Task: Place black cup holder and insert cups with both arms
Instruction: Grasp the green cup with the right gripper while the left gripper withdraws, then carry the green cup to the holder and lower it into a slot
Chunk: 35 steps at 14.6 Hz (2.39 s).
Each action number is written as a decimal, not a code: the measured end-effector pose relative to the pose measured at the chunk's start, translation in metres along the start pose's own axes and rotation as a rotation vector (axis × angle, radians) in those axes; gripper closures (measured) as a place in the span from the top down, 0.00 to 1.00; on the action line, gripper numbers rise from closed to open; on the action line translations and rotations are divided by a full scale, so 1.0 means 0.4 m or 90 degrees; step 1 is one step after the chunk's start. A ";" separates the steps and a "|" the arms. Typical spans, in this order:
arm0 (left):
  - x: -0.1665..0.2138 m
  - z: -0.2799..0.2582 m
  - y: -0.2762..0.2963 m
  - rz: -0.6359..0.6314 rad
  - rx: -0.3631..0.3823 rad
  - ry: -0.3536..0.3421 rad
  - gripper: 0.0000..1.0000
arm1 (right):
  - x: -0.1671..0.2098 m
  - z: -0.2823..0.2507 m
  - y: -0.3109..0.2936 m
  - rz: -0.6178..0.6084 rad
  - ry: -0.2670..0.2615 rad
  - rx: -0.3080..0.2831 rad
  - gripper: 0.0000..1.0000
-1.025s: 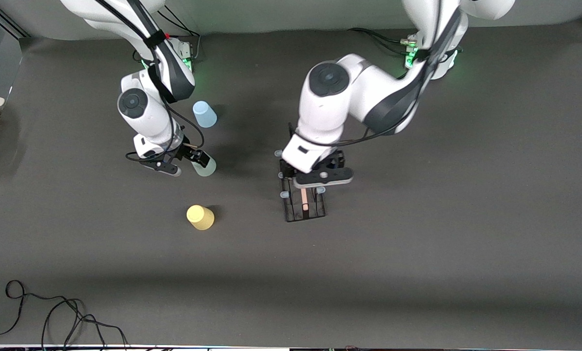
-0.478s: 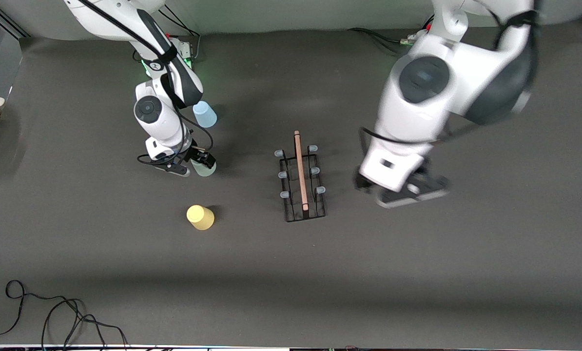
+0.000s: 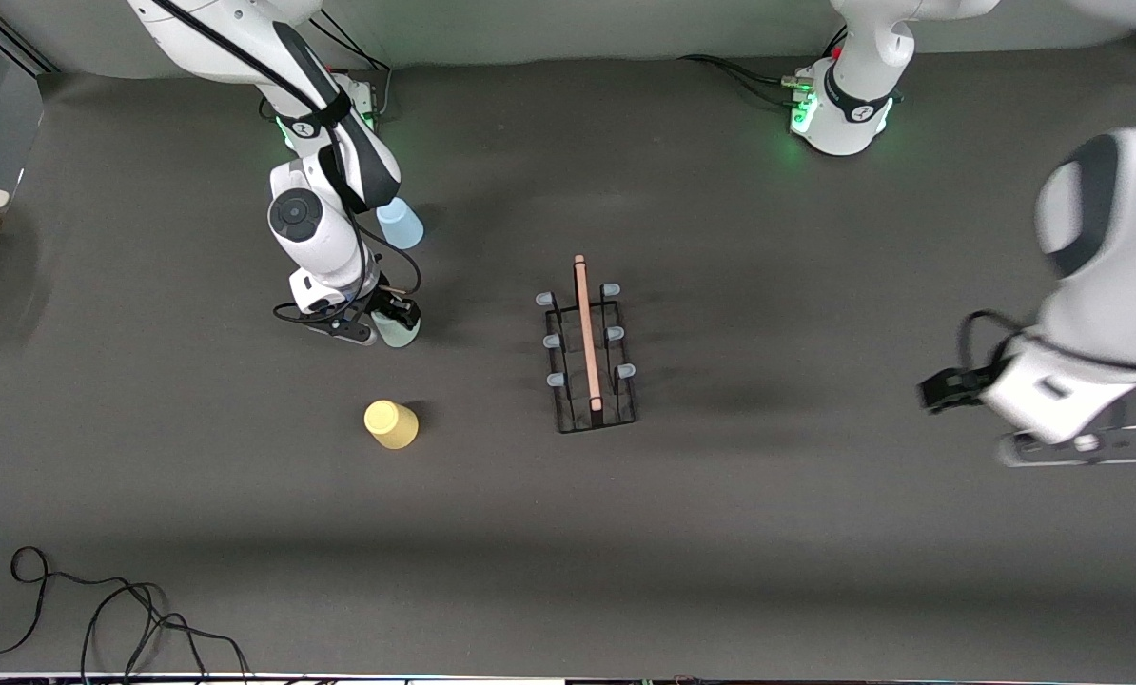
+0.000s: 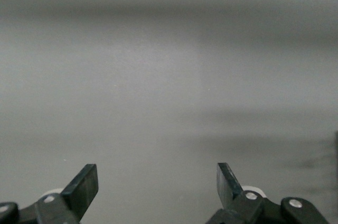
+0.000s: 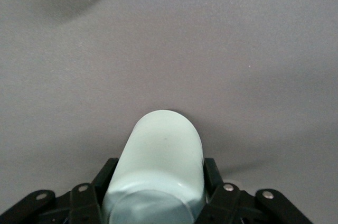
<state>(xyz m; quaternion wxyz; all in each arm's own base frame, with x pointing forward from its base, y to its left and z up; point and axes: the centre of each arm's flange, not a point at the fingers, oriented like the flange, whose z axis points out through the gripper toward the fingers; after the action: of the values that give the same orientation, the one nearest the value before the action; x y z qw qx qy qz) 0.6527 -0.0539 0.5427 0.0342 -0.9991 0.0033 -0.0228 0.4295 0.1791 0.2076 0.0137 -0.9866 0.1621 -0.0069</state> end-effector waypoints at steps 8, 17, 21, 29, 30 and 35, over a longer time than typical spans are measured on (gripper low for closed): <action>-0.214 -0.140 -0.075 0.061 -0.014 0.039 1.00 | 0.043 -0.294 -0.057 0.002 -0.030 0.004 0.70; -0.212 -0.086 -0.141 0.081 -0.047 0.024 1.00 | -0.017 -0.470 -0.388 0.100 -0.047 0.051 0.70; -0.209 -0.088 -0.143 0.080 -0.046 0.028 1.00 | -0.081 -0.426 -0.583 0.145 -0.049 0.051 0.70; -0.209 -0.088 -0.144 0.080 -0.046 0.028 1.00 | -0.139 -0.280 -0.705 0.155 -0.049 0.035 0.70; -0.209 -0.088 -0.144 0.080 -0.046 0.028 1.00 | -0.139 -0.268 -0.706 0.156 -0.047 0.033 0.70; -0.209 -0.106 -0.148 0.078 -0.045 0.037 1.00 | -0.131 -0.229 -0.705 0.160 -0.044 0.027 0.83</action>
<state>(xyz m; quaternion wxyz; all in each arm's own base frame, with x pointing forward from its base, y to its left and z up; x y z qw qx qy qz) 0.5675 0.0030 0.5853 0.0000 -0.9965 0.0666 -0.0498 0.4683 0.4608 0.3070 0.0411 -0.9578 0.2835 0.0255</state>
